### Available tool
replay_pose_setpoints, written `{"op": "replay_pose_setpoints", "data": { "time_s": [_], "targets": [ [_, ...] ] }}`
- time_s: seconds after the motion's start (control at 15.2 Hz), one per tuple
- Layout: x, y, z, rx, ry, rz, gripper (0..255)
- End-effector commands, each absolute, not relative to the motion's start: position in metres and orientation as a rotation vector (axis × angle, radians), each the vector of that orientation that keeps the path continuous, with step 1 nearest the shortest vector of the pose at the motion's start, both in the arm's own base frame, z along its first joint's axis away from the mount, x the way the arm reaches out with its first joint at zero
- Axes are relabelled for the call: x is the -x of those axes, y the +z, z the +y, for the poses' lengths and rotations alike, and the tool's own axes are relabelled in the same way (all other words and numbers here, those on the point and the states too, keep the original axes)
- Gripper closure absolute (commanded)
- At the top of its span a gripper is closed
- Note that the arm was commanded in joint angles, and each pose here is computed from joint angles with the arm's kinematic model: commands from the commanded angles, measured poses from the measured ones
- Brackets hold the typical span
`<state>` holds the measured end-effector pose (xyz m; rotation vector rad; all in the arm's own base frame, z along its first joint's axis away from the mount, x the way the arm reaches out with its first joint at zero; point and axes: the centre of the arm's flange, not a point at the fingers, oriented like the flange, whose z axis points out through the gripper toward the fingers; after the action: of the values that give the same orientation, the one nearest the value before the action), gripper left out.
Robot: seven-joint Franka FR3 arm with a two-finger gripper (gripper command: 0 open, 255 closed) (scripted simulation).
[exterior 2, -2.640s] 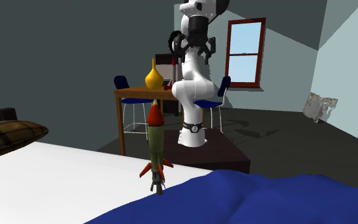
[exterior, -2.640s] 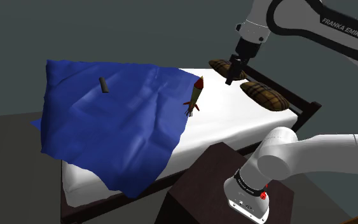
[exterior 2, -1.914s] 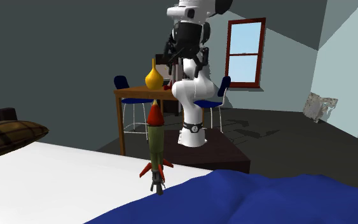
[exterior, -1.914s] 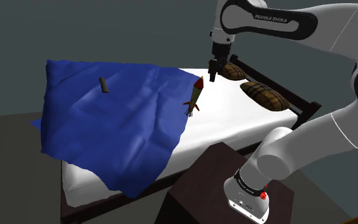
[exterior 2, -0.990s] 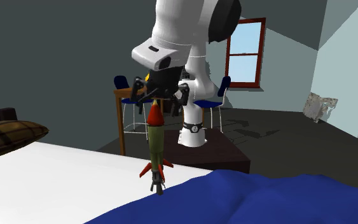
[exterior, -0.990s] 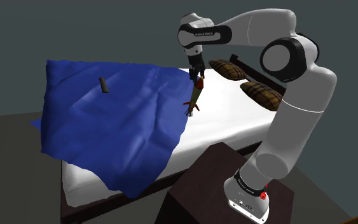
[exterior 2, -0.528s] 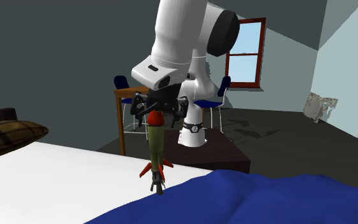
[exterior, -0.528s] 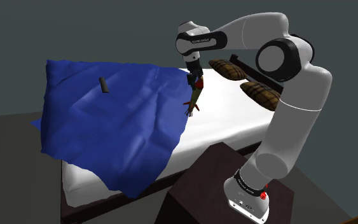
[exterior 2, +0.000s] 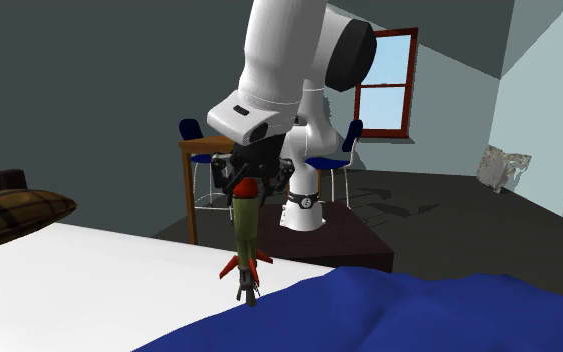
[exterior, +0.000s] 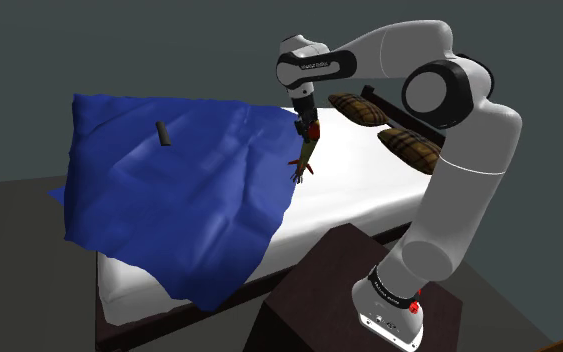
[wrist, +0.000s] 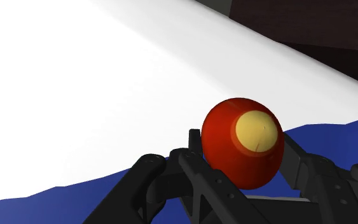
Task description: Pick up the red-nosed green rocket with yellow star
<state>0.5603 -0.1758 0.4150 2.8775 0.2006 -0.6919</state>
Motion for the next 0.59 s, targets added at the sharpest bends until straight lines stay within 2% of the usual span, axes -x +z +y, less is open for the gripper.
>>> {"op": "replay_pose_setpoints", "data": {
  "time_s": [0.0, 0.53],
  "targets": [
    [-0.56, 0.415, -0.176, -2.877, -0.693, 0.2, 255],
    [-0.561, 0.441, -0.177, -2.877, -0.693, 0.2, 255]
  ]
}}
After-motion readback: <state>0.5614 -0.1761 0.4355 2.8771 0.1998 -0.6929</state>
